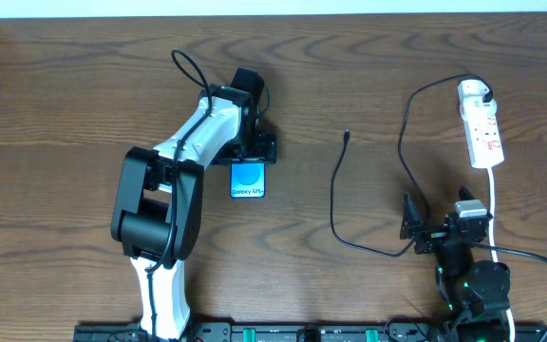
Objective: Plug charger to phone and switch on socket
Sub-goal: 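Close the left gripper on the smartphone's top edge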
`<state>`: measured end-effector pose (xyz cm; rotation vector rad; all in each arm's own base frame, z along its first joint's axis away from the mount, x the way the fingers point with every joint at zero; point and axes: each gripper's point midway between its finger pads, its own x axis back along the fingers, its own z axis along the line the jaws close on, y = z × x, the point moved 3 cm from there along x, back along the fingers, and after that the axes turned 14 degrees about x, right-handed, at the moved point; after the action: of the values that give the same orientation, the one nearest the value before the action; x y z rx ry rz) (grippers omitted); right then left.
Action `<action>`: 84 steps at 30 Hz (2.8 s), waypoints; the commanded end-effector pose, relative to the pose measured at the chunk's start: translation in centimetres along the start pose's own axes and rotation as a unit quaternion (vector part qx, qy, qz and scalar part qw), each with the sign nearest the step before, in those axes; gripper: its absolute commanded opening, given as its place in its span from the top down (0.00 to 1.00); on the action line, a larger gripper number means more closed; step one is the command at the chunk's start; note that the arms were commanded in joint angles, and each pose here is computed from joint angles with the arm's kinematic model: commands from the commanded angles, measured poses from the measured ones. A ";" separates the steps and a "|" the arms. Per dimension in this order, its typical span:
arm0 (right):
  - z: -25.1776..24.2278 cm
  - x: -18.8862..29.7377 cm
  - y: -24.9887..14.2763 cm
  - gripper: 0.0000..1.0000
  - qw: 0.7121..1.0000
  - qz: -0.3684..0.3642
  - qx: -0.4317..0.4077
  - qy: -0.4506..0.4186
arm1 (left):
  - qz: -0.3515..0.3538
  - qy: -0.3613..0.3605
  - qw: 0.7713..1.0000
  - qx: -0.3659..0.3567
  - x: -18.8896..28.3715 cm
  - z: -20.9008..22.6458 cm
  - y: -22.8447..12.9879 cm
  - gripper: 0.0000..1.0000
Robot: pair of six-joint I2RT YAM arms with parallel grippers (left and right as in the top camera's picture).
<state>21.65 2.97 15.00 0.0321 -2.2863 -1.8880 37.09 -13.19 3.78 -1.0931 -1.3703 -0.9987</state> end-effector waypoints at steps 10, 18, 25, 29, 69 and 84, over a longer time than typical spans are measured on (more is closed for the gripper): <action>0.2 0.0 -0.1 0.01 1.000 0.002 -0.004 0.006 | 0.016 0.013 1.000 0.003 -1.2 0.6 -0.7 0.06; 0.2 0.0 -0.1 0.01 1.000 0.002 -0.004 0.006 | 0.022 0.016 1.000 -0.005 -2.6 0.6 -1.9 0.06; 0.2 0.0 -0.1 0.01 1.000 0.002 -0.004 0.006 | 0.019 0.015 1.000 -0.009 -2.7 0.3 -1.9 0.07; 0.2 0.0 -0.1 0.01 1.000 0.002 -0.004 0.006 | 0.017 0.014 1.000 -0.011 -2.7 0.2 -1.9 0.07; 0.2 0.0 -0.1 0.01 1.000 0.002 -0.004 0.006 | 0.005 0.032 0.999 -0.007 -2.5 3.0 -0.1 0.25; 0.2 0.0 -0.1 0.01 1.000 0.002 -0.004 0.005 | 0.006 0.036 0.999 0.010 -2.4 4.6 0.5 0.25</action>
<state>21.65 2.97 15.00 0.0325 -2.2861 -1.8879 37.57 -10.00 2.78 -1.0442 -1.3716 -1.0264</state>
